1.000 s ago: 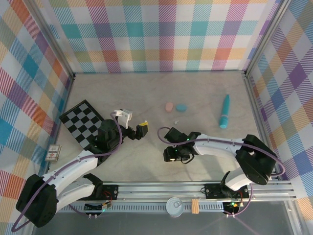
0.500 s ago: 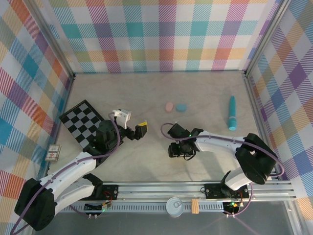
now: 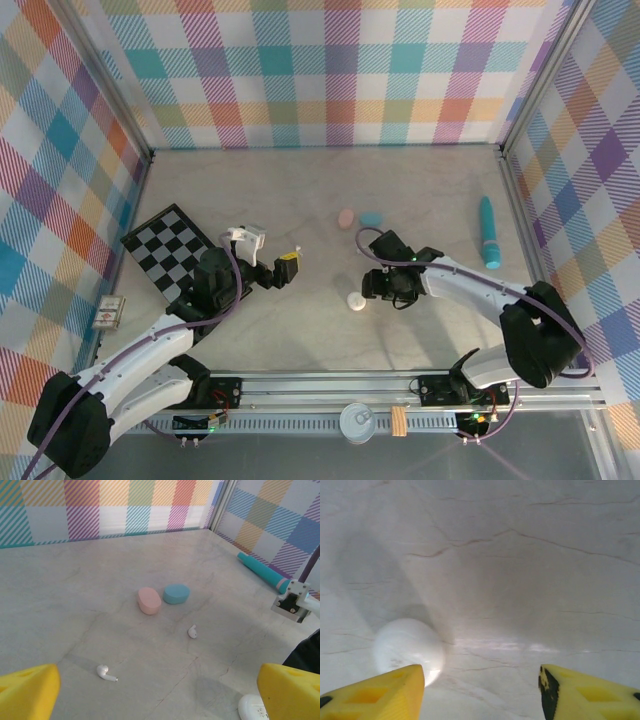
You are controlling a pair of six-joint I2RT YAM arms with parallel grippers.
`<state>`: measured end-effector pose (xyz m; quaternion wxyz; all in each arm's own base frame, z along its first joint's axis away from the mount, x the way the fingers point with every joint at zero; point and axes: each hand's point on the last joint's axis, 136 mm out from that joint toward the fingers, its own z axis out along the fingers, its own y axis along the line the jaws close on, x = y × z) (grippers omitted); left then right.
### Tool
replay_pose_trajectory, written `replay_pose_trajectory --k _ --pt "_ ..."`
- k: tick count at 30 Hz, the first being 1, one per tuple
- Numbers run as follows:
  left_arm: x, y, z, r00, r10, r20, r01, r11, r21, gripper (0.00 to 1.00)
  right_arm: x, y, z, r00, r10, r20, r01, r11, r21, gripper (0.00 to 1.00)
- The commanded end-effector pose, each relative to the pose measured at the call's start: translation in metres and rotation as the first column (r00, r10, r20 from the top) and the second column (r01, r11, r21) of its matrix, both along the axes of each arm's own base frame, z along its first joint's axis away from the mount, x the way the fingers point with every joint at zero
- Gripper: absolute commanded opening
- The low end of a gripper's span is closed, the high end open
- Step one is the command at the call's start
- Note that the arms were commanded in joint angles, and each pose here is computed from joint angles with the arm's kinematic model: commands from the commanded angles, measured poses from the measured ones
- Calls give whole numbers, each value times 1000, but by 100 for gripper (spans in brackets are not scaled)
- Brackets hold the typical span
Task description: Insert wireless bluetooth earbuds into charging case
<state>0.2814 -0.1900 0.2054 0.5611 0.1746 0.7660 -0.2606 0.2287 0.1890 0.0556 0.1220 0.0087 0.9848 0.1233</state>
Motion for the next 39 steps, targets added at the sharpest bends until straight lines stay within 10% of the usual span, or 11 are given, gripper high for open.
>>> replay_pose_trajectory --k 1,15,39 --pt "2 5 0 1000 21 4 -21 1000 -1 100 -1 29 11 999 -21 -31 26 986 162 65" --pt "5 10 -7 999 48 1 -48 999 9 100 2 43 -11 989 -51 -139 45 998 -48 73" --pt "-3 12 -9 1000 30 8 -30 999 14 100 -2 53 -39 968 -29 -247 2 994 -110 52"
